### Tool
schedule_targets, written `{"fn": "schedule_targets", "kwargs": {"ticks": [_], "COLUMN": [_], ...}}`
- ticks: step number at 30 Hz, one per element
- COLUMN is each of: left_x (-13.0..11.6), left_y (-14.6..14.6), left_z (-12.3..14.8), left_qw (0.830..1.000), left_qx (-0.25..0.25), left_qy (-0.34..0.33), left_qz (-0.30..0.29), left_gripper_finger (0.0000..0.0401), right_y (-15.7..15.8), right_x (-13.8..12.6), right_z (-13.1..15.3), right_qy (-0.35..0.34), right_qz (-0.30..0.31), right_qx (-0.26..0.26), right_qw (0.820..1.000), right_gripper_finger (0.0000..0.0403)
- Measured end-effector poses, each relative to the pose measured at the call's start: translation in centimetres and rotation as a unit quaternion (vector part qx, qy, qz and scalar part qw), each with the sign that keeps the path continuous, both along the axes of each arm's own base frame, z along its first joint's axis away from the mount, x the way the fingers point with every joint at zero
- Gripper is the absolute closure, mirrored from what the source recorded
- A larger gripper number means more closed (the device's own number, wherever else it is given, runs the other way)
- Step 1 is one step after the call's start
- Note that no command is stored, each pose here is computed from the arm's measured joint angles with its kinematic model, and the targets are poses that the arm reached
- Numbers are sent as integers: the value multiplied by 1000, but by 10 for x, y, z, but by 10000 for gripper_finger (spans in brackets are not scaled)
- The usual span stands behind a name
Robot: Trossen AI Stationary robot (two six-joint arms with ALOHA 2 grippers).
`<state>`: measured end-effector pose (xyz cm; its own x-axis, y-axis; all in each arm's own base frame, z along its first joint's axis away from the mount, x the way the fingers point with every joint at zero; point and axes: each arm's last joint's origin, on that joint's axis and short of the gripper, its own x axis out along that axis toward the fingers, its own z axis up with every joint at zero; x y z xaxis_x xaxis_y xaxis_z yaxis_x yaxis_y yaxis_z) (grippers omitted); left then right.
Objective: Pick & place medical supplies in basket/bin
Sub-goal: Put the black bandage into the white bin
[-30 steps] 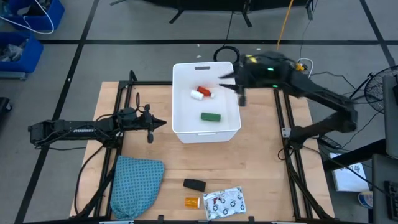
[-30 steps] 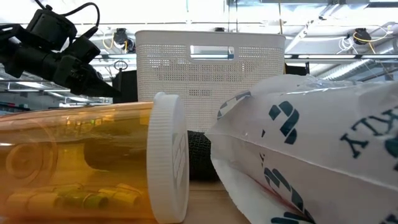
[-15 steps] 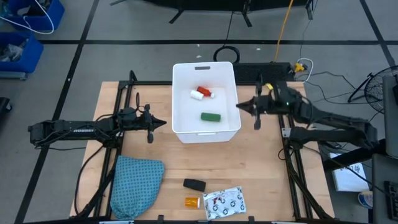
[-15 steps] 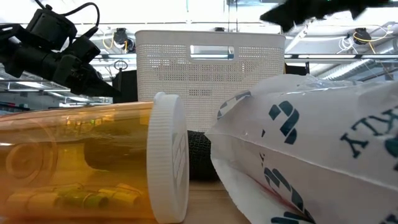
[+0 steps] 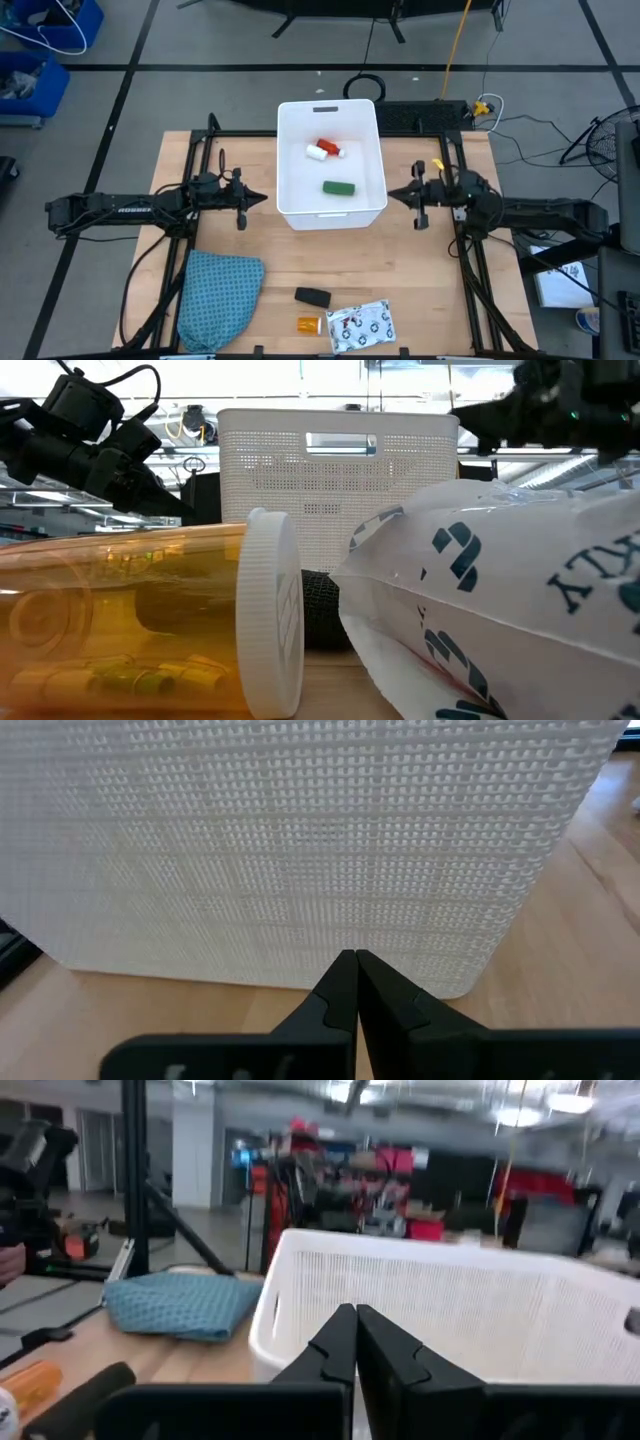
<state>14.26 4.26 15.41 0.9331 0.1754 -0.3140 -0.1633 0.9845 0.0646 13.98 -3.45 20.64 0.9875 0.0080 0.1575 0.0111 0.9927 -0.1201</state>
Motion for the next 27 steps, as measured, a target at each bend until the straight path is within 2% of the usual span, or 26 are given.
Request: {"fn": "schedule_targets", "kwargs": {"ticks": [3, 6, 11, 13, 16, 23, 27], "left_x": [-1, 0, 3, 9, 20, 43, 67], "left_y": [0, 0, -2, -8, -25, -81, -118], "left_z": [-2, -1, 9, 21, 46, 114, 122], "left_qw": [1000, 1000, 996, 994, 994, 996, 996], "left_qx": [-12, -23, -71, -85, -77, -28, -17], "left_qy": [7, 3, -50, -59, -47, -11, 33], "left_qz": [3, 7, 5, -31, -69, -81, -79], "left_gripper_finger": [393, 393, 393, 394, 394, 394, 394], "right_y": [-1, -4, -10, -11, -12, -12, -12], "right_x": [-8, -11, -12, -12, -12, -12, -12], "right_z": [-14, -11, -16, -15, -16, -18, -20], "right_qy": [-33, -59, -35, -39, -34, -25, -17], "right_qz": [-40, -54, -74, -79, -83, -83, -79], "right_qx": [-13, -18, -15, -17, -15, -12, 9], "right_qw": [999, 997, 996, 996, 996, 996, 997], "right_gripper_finger": [403, 403, 403, 403, 403, 403, 403]}}
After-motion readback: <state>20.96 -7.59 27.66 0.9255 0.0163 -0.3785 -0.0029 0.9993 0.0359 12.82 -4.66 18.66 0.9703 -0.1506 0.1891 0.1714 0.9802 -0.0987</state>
